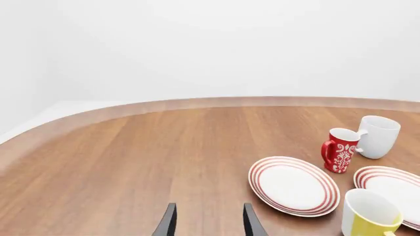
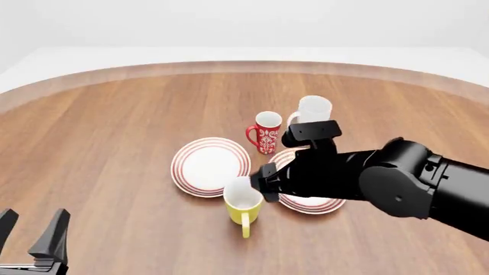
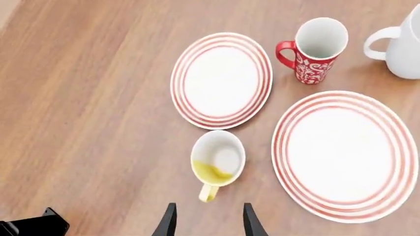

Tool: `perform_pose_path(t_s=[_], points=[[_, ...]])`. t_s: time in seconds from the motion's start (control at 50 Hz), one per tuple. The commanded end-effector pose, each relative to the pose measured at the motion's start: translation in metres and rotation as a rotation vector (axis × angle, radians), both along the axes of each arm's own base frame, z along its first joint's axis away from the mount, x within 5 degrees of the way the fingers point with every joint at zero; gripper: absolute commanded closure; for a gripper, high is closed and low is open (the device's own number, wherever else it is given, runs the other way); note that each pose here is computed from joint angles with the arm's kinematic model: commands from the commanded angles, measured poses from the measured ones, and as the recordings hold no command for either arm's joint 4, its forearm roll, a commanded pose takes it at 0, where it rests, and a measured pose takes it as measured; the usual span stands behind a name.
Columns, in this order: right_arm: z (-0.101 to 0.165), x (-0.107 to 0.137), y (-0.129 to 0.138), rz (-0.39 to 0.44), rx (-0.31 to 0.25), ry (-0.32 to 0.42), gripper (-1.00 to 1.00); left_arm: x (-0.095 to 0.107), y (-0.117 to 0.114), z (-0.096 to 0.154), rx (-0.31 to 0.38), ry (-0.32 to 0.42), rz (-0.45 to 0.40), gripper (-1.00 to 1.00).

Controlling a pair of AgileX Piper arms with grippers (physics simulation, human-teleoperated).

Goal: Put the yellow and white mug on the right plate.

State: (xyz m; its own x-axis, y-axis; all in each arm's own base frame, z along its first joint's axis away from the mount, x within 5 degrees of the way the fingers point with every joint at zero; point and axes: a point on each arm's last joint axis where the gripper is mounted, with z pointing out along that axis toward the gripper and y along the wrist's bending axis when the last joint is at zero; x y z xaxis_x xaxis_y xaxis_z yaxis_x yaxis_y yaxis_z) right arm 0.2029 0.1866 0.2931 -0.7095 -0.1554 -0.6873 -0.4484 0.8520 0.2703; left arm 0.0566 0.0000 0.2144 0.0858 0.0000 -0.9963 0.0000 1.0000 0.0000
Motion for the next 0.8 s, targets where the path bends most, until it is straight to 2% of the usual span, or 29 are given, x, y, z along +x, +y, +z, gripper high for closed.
perform_pose_path(t_s=[0.02, 0.3, 0.64, 0.72, 0.8], points=[[-0.024, -0.005, 0.004, -0.008, 0.02, 0.029, -1.0, 0.0, 0.0, 0.0, 0.0, 0.0, 0.0, -1.0], [-0.037, -0.01, 0.008, -0.023, 0.055, 0.052, -1.0, 0.0, 0.0, 0.0, 0.0, 0.0, 0.0, -1.0], [-0.042, -0.004, 0.01, -0.04, 0.066, 0.053, -1.0, 0.0, 0.0, 0.0, 0.0, 0.0, 0.0, -1.0], [-0.056, 0.003, 0.004, -0.085, 0.067, 0.067, -1.0, 0.0, 0.0, 0.0, 0.0, 0.0, 0.0, -1.0], [-0.059, -0.004, 0.011, -0.057, 0.074, 0.074, -1.0, 0.0, 0.0, 0.0, 0.0, 0.0, 0.0, -1.0]])
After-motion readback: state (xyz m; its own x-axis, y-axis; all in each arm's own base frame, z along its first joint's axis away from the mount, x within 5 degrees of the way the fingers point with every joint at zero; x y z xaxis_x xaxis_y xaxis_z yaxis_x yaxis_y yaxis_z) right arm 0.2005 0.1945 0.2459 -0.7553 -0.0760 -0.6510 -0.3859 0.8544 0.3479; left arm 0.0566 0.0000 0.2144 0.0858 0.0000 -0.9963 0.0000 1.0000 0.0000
